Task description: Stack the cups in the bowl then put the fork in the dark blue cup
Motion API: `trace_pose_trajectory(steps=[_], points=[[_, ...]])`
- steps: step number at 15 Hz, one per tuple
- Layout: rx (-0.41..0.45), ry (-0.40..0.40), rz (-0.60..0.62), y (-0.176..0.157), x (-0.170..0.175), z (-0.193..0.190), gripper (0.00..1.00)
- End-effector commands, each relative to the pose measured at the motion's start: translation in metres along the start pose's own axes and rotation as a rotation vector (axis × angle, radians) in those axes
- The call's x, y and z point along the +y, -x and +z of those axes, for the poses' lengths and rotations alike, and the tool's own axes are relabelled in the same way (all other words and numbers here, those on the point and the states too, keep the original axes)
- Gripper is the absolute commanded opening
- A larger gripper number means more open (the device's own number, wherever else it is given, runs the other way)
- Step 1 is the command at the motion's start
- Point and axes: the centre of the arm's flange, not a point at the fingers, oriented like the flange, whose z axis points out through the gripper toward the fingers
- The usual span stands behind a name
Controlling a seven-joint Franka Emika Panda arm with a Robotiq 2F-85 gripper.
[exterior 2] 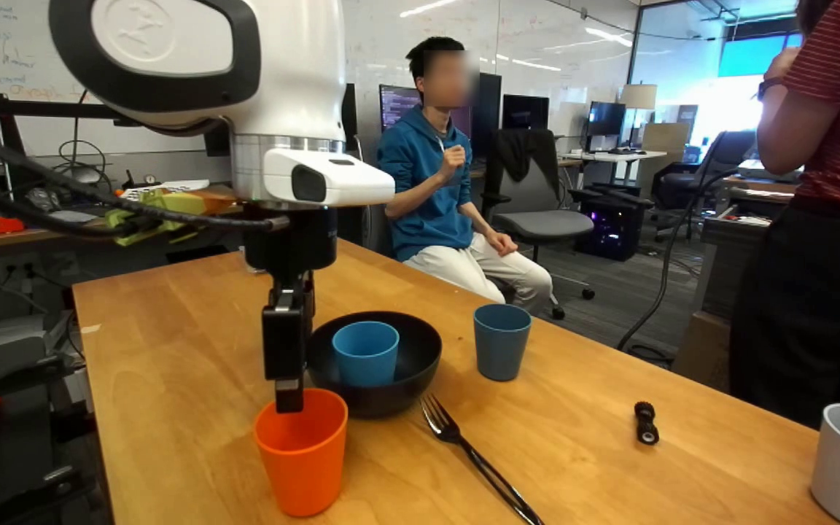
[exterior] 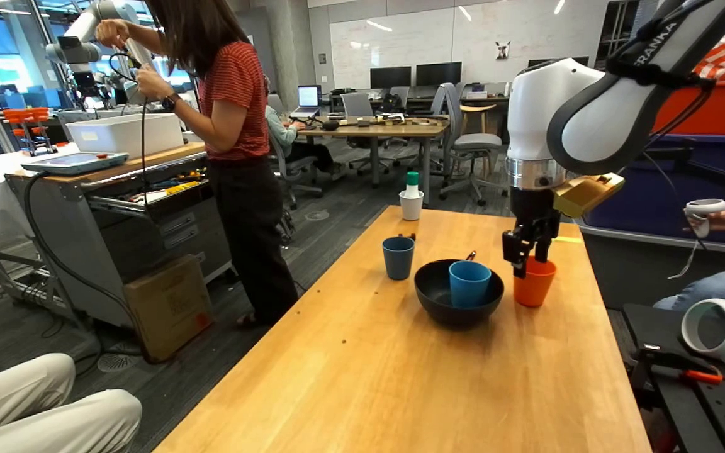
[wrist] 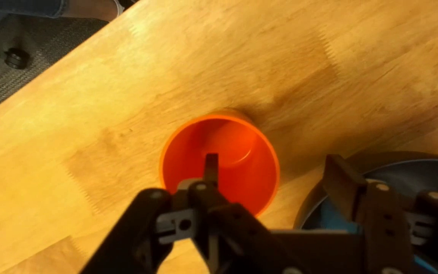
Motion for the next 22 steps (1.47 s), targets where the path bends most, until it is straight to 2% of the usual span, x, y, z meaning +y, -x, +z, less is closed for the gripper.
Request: trace_pose_trajectory(steps=[1, 6, 8, 15, 18, 22], points=[[0.004, 0.013, -0.016, -0.008, -0.004, 0.005, 0.42], [-0.013, 0.021, -0.018, -0.008, -0.002, 0.009, 0.05], [-0.027, 0.006, -0.015, -0.006, -0.004, 0.007, 0.00], [-0.042, -0.101, 0.027, 0.006, -0.022, -0.024, 0.04], [-0.072, -0.196, 0.033, 0.010, -0.035, -0.055, 0.04], [-0.088, -0.205, 0.035, -0.002, -0.052, -0.102, 0.04]])
